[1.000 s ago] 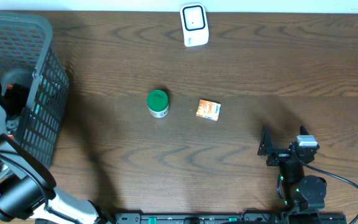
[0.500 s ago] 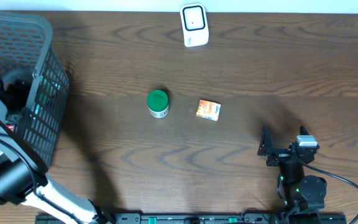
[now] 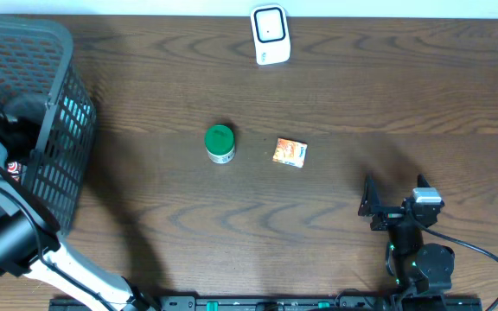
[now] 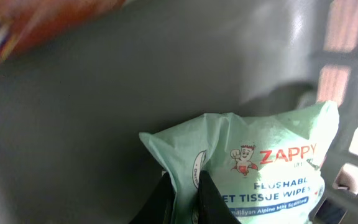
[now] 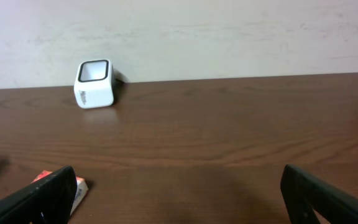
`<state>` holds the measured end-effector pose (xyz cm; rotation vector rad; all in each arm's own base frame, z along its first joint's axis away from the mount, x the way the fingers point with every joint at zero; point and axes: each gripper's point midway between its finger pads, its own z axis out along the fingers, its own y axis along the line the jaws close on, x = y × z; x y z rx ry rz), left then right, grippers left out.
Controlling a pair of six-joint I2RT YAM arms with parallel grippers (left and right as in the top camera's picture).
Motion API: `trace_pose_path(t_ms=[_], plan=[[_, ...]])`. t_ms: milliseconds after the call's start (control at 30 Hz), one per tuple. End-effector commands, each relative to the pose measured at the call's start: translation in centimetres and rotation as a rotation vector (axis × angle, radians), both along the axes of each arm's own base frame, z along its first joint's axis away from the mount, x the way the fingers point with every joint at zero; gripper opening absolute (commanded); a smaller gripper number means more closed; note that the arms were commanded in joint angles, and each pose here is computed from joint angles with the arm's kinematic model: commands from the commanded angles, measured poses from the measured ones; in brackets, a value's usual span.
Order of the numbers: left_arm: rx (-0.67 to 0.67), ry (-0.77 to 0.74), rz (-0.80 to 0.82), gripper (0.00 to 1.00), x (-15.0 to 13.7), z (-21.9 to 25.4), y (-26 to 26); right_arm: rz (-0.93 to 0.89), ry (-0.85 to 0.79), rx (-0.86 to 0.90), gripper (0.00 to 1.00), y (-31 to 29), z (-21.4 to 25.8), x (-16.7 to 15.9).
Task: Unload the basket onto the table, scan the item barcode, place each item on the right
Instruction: 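Reach into the basket and grasp the mint-green tissue-wipes pack, then carry the wipes pack past the scanner with the left gripper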
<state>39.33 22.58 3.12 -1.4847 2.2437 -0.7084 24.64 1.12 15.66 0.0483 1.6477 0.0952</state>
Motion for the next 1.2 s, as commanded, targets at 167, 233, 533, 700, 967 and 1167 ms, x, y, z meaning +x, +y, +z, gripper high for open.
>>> trace_pose_path(t_ms=[167, 233, 533, 700, 967, 1167], plan=[[0.16, -0.05, 0.096, 0.07, -4.4, 9.0, 1.7, -0.007, 0.003, -0.006, 0.99, -0.2, -0.1, 0.0], [0.224, -0.117, 0.116, 0.07, -5.0, 12.8, 2.0, -0.007, 0.002, -0.006, 0.99, -0.2, -0.1, 0.0], [0.478, -0.411, 0.162, 0.07, -8.5, 27.7, -0.9, -0.007, 0.002, -0.006, 0.99, -0.2, -0.1, 0.0], [0.575, -0.568, 0.173, 0.07, -10.9, 34.0, -4.0, -0.007, 0.002, -0.006, 0.99, -0.2, -0.1, 0.0], [0.49, -0.784, -0.127, 0.07, -10.8, 37.9, -14.7, -0.007, 0.002, -0.006, 0.99, -0.2, -0.1, 0.0], [0.374, -0.816, -0.357, 0.07, -9.6, 37.3, -21.9, -0.007, 0.002, -0.006, 0.99, -0.2, -0.1, 0.0]])
